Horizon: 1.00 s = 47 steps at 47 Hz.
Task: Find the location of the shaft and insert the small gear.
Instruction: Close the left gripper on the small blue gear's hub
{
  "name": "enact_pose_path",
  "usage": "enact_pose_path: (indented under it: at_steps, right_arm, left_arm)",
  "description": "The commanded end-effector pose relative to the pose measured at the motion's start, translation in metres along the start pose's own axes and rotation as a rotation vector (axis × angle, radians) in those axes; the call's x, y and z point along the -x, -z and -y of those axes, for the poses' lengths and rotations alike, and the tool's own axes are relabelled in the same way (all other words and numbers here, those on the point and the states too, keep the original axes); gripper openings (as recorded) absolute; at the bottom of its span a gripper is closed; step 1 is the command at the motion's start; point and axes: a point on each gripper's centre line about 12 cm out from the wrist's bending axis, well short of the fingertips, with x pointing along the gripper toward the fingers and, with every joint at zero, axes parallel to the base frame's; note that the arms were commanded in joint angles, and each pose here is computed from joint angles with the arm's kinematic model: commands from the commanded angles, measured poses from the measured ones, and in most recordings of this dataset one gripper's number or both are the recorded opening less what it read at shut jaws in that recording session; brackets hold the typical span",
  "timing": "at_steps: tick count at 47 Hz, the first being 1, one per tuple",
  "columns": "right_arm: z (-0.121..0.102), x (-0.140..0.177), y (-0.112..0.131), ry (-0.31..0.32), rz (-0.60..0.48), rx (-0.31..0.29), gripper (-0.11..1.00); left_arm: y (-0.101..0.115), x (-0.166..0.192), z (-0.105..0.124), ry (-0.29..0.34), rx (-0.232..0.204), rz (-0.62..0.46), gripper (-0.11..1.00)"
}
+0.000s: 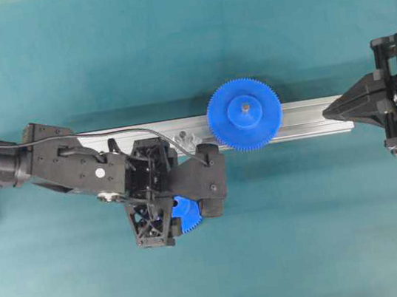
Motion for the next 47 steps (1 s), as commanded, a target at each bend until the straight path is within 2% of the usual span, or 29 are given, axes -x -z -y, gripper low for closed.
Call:
enact_pose_path:
  at_steps: [1,15,47]
  right_arm:
    - [0.000,0.000,-0.003,0.001,0.008,-0.012,-0.02]
    - [0.000,0.000,-0.002,0.002,0.006,-0.012,-0.02]
    - [0.001,-0.001,0.001,0.000,0.008,-0.011,-0.02]
  left_arm:
    - [-0.011,0.009,0.001,0.000,-0.003,0.040,0.91]
    - [-0.014,-0.001,0.001,0.001,-0.001,0.028,0.91]
    - [-0.004,-0.021,0.000,-0.003,0.002,-0.029,0.91]
